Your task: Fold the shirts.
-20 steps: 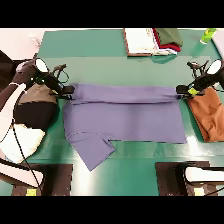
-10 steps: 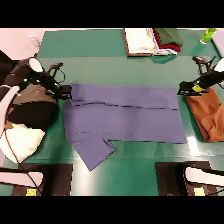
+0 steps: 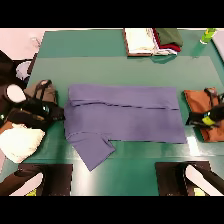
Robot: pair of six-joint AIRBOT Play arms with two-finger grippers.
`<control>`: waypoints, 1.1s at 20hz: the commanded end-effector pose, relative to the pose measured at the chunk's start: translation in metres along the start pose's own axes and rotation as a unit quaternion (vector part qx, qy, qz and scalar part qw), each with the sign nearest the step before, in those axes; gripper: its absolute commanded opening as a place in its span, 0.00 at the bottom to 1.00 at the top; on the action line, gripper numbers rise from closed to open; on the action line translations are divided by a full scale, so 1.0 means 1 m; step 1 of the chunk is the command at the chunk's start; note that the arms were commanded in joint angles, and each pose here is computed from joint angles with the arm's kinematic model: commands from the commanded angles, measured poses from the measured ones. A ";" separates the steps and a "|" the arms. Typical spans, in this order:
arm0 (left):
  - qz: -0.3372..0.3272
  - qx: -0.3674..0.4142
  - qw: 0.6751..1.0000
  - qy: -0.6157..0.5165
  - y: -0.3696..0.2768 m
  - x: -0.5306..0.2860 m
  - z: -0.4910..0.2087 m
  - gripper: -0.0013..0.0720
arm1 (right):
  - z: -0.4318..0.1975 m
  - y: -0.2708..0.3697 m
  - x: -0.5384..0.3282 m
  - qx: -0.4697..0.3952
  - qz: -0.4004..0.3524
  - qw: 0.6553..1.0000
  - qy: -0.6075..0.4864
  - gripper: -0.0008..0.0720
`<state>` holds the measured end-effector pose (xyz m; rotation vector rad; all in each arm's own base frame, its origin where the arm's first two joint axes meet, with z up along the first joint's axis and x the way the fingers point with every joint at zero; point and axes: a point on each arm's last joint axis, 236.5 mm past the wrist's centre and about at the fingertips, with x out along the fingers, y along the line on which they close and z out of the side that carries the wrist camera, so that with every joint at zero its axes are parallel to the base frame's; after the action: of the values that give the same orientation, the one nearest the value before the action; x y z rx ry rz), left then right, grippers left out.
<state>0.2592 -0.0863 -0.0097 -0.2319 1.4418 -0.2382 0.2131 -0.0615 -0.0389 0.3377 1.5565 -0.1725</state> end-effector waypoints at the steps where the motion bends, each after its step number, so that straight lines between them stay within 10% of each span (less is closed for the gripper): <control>1: -0.009 -0.024 0.999 0.018 0.005 0.023 -0.037 0.52 | -0.050 -0.005 0.034 0.025 0.008 0.998 0.051 0.71; 12: -0.009 -0.030 0.999 0.026 0.008 0.032 -0.045 0.52 | -0.053 0.026 0.056 -0.022 0.020 0.999 0.043 0.59; 14: -0.009 -0.033 0.999 0.041 0.008 0.032 -0.052 0.52 | -0.054 0.031 0.056 -0.036 0.020 0.998 0.044 0.15; 15: -0.010 -0.035 0.998 0.047 0.008 0.032 -0.055 0.52 | -0.054 0.032 0.057 -0.039 0.020 0.998 0.043 0.09; 22: -0.006 -0.010 0.996 0.089 -0.019 0.056 -0.089 0.53 | -0.053 0.033 0.057 -0.040 0.020 0.998 0.041 0.04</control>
<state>0.1873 -0.1073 -0.0593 -0.2551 1.6028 -0.2520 0.1728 -0.0086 -0.0906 0.3198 1.6371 -0.0670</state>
